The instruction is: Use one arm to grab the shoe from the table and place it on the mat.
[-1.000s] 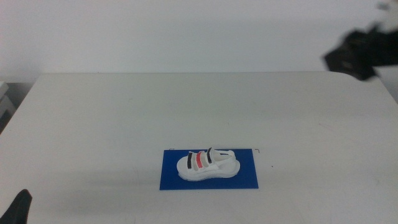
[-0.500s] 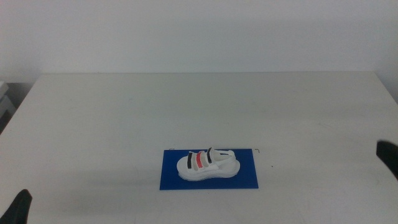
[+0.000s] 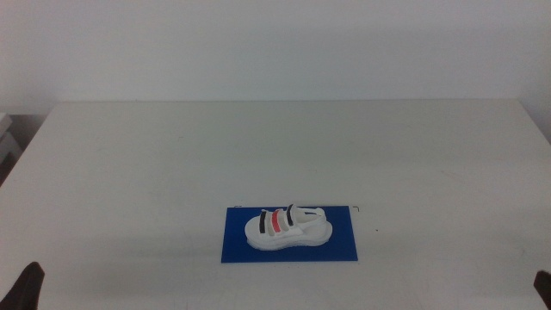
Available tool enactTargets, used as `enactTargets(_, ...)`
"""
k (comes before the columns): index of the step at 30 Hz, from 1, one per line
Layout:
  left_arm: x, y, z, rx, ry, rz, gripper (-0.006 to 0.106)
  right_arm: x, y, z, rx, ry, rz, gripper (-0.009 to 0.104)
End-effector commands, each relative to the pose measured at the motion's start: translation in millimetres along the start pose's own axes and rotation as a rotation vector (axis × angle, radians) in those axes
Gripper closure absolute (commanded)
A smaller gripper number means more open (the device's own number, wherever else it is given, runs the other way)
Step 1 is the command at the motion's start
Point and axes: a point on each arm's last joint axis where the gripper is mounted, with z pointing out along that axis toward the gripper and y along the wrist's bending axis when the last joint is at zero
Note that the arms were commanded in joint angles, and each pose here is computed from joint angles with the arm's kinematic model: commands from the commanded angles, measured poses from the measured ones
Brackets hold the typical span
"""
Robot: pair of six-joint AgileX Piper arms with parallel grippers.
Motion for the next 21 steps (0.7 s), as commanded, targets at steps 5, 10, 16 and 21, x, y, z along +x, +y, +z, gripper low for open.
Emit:
enactTargets(5, -5.7, 0.3, -0.7, -0.001, -0.085, -0.014, 0.007, 8.1, -0.5, -7.7, 0.029, -0.141, -0.018, 0.003)
enactTargets(10, -5.6, 0.3, -0.6, -0.001, -0.084, -0.014, 0.007, 24.2, 0.5, -4.0, 0.027, -0.117, -0.017, 0.003)
enactTargets(16, -5.6, 0.3, -0.6, -0.001, -0.084, -0.014, 0.007, 39.4, 1.5, 0.5, 0.024, -0.073, -0.016, 0.003)
enactTargets(21, -5.6, 0.3, -0.6, -0.001, -0.084, -0.014, 0.007, 38.1, 1.3, 0.4, 0.027, -0.086, -0.016, 0.003)
